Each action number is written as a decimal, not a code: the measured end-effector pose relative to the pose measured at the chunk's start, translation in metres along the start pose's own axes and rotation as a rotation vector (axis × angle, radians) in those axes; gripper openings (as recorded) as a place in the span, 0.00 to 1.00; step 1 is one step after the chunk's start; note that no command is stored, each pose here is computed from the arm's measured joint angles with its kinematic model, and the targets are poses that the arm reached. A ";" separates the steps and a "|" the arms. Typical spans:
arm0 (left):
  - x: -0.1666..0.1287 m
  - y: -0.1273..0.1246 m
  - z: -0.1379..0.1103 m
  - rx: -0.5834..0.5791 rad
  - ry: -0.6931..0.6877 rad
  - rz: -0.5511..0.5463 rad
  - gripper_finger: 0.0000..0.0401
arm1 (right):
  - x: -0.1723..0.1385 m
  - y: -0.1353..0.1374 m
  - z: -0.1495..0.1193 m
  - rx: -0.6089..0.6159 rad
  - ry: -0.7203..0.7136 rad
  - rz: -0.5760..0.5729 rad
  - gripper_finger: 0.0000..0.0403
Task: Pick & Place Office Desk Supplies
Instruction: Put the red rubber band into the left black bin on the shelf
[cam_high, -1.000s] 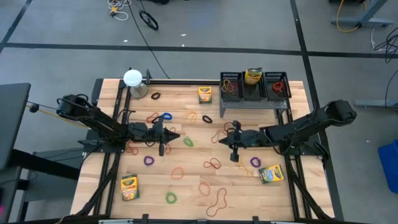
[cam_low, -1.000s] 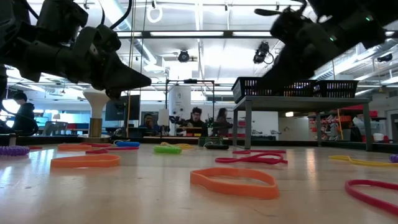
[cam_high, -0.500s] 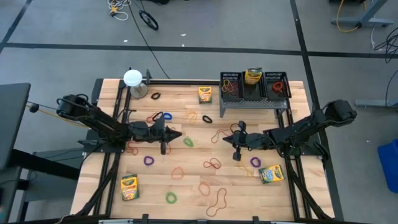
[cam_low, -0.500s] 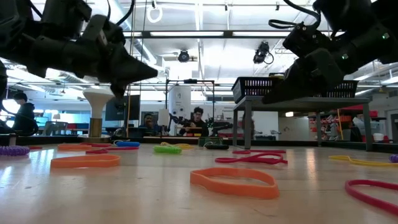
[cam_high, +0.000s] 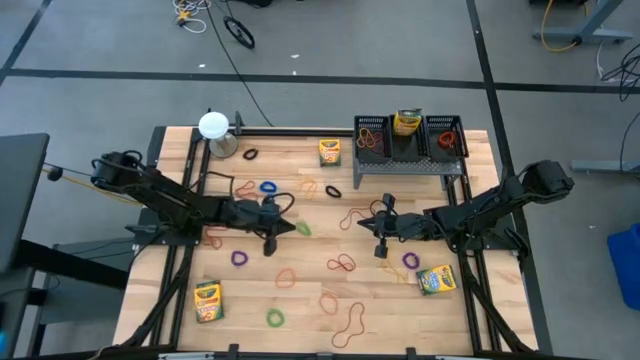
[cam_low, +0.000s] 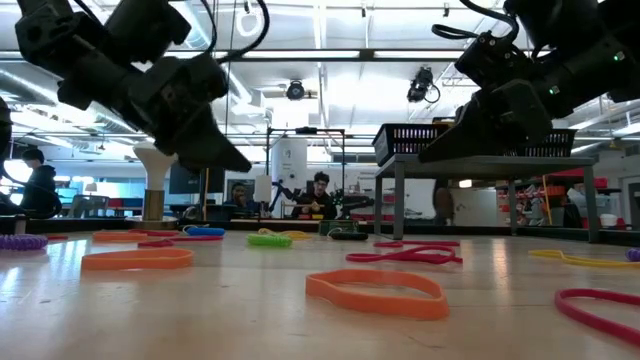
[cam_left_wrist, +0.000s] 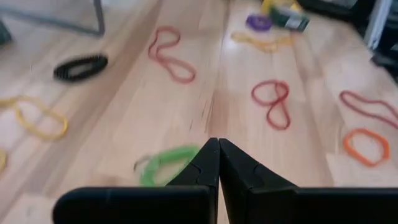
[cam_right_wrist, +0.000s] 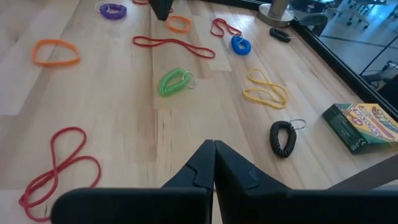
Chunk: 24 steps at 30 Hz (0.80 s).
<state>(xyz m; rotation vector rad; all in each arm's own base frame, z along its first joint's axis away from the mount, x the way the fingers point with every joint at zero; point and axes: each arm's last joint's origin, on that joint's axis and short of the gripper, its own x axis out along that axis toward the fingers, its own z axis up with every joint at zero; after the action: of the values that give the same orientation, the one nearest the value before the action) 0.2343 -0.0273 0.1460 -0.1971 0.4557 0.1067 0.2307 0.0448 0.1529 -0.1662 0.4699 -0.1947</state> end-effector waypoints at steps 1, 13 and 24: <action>0.000 0.000 -0.001 -0.007 0.014 0.004 0.02 | 0.000 0.000 0.000 0.001 -0.002 0.000 0.02; -0.001 -0.005 -0.007 0.005 0.090 -0.049 0.04 | 0.000 0.000 0.000 0.002 -0.003 0.000 0.02; -0.001 -0.018 0.002 0.063 0.198 0.156 0.12 | 0.000 0.000 0.000 0.010 -0.003 0.000 0.02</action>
<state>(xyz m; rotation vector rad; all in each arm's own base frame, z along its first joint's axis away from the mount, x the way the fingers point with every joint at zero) 0.2371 -0.0447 0.1508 -0.1104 0.6704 0.2266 0.2309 0.0449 0.1532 -0.1564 0.4656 -0.1964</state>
